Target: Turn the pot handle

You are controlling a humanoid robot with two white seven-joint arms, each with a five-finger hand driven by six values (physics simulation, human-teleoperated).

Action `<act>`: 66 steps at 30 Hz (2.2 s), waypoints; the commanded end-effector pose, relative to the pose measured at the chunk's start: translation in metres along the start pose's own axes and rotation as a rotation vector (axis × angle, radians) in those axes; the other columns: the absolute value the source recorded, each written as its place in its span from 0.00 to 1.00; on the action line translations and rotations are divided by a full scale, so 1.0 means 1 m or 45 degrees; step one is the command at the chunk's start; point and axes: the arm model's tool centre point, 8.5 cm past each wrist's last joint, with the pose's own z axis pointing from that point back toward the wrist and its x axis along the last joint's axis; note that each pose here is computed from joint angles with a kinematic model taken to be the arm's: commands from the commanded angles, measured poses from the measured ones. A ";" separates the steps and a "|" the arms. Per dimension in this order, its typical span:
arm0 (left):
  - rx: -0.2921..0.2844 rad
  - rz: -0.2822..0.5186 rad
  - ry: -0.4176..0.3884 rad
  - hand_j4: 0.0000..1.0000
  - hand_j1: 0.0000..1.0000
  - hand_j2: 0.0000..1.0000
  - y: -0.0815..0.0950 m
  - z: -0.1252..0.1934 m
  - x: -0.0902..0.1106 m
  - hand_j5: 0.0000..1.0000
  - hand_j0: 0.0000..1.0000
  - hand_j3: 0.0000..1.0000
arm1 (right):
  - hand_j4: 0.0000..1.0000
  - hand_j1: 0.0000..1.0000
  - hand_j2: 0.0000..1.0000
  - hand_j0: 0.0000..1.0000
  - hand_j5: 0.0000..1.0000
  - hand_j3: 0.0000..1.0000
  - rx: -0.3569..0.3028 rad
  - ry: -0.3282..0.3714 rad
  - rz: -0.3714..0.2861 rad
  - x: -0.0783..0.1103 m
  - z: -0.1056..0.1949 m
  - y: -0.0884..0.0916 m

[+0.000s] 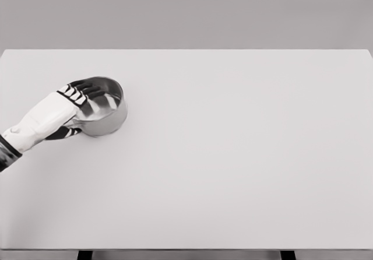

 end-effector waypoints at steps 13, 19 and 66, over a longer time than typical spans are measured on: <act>-0.049 -0.037 0.175 1.00 1.00 1.00 0.008 0.034 -0.048 1.00 1.00 1.00 | 1.00 1.00 1.00 1.00 1.00 1.00 0.000 0.000 -0.001 0.000 0.000 0.000; -0.034 -0.050 0.242 1.00 1.00 1.00 0.017 0.045 -0.065 1.00 1.00 1.00 | 1.00 1.00 1.00 1.00 1.00 1.00 -0.001 0.002 -0.001 -0.001 0.000 0.000; 0.017 -0.106 0.220 1.00 1.00 1.00 0.063 0.058 -0.072 1.00 1.00 1.00 | 1.00 1.00 1.00 1.00 1.00 1.00 -0.001 0.002 -0.001 -0.001 0.000 0.000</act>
